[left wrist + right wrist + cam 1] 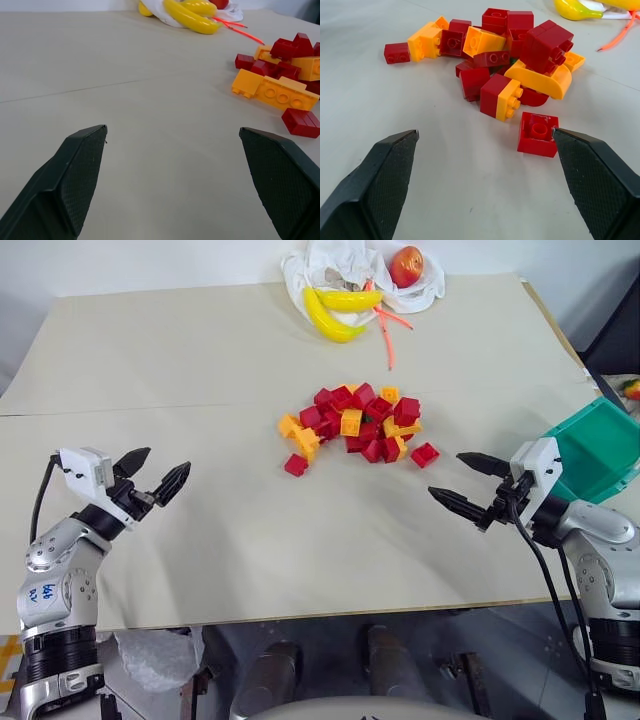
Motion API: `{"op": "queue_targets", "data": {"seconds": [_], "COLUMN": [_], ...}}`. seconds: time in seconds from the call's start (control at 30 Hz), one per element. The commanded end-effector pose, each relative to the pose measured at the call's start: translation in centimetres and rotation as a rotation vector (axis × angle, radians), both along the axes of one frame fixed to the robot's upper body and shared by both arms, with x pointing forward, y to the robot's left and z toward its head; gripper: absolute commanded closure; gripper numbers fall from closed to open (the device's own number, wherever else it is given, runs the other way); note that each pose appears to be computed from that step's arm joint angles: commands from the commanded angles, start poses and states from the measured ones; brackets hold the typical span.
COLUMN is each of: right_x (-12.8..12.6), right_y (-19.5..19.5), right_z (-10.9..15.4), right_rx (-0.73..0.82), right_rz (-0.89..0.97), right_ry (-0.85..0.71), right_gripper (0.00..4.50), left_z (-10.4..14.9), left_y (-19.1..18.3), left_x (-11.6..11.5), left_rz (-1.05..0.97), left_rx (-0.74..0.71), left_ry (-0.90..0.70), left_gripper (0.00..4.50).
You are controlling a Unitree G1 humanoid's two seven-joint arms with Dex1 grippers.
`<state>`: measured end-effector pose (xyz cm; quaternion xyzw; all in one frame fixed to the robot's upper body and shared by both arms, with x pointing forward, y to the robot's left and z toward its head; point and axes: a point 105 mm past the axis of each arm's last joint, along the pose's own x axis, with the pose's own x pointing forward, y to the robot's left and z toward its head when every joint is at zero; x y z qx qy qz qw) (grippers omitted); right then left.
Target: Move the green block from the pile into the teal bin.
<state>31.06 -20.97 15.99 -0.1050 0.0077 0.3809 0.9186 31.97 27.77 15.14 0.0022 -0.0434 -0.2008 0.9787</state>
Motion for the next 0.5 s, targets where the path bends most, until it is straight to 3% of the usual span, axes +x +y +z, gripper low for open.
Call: {"op": "queue_targets", "data": {"seconds": [0.03,0.2,0.5], "right_x": [-0.2,-0.4,0.3], "right_y": [0.7,2.9,8.0], "right_z": [2.0,2.8,3.1], "right_rx": [0.001,0.033,0.033], "right_rz": [0.02,0.009,0.031], "right_ry": [-0.081,-0.114,-0.11], "right_gripper": [0.04,0.04,0.04], "left_z": [1.1,1.9,1.6], "left_y": [0.5,1.2,-1.0], "left_x": [0.1,0.8,1.5], "left_rz": [0.016,0.095,0.016], "left_rx": [0.08,0.067,0.183], "left_ry": [-0.032,-0.064,-0.055], "left_gripper": [0.0,0.0,0.0]}}
